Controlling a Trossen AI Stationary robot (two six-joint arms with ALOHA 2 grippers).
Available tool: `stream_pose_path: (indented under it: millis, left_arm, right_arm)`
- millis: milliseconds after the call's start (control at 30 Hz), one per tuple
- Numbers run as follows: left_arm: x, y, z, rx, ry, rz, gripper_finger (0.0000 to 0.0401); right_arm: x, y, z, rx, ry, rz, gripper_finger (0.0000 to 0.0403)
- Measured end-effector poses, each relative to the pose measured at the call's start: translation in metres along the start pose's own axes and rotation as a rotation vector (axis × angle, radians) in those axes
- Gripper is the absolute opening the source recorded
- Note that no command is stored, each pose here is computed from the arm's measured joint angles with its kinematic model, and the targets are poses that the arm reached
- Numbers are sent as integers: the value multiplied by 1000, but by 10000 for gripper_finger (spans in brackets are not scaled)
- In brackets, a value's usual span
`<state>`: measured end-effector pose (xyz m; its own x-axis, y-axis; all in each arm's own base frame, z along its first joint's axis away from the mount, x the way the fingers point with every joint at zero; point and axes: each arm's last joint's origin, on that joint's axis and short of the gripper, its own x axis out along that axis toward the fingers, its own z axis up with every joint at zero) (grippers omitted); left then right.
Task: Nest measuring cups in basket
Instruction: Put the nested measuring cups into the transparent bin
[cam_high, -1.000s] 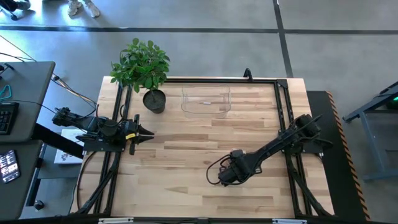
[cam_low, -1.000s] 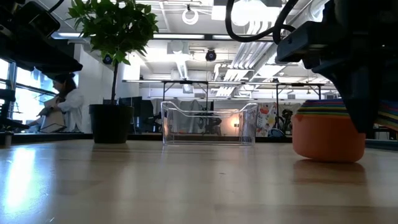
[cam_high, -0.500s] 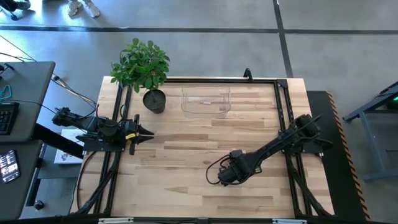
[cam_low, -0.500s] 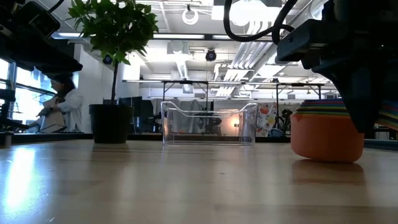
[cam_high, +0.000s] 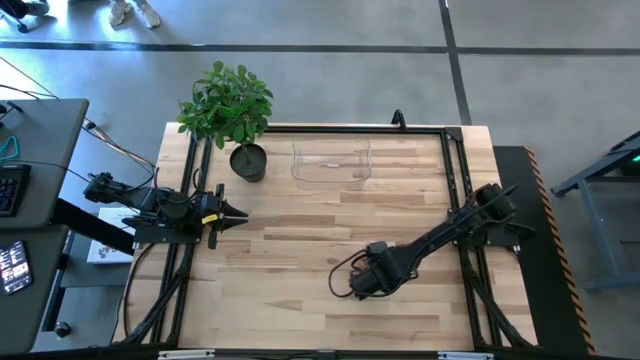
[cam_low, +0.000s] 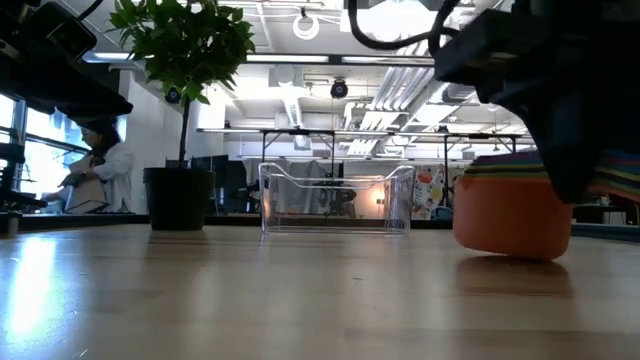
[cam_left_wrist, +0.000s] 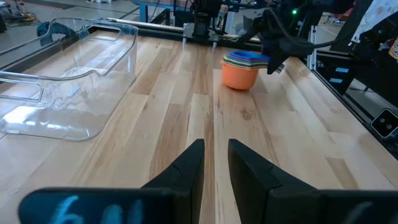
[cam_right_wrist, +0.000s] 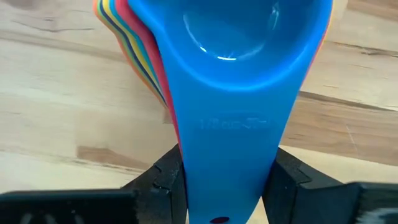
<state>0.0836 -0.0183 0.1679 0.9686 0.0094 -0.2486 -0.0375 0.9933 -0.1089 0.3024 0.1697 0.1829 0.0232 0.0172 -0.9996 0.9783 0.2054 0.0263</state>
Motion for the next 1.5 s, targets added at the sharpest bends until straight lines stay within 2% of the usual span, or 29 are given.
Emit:
stream_pose_path:
  millis: [633, 1100, 1500]
  left_arm:
    - [0, 0, 0, 0, 1, 0, 62]
    - [0, 0, 0, 0, 1, 0, 62]
    - [0, 0, 0, 0, 0, 0, 62]
  right_arm:
    - [-7, 7, 10, -55, -101, 38, 127]
    - [-8, 18, 43, -156, -149, 66, 127]
    - [-37, 26, 79, -298, -162, 6, 127]
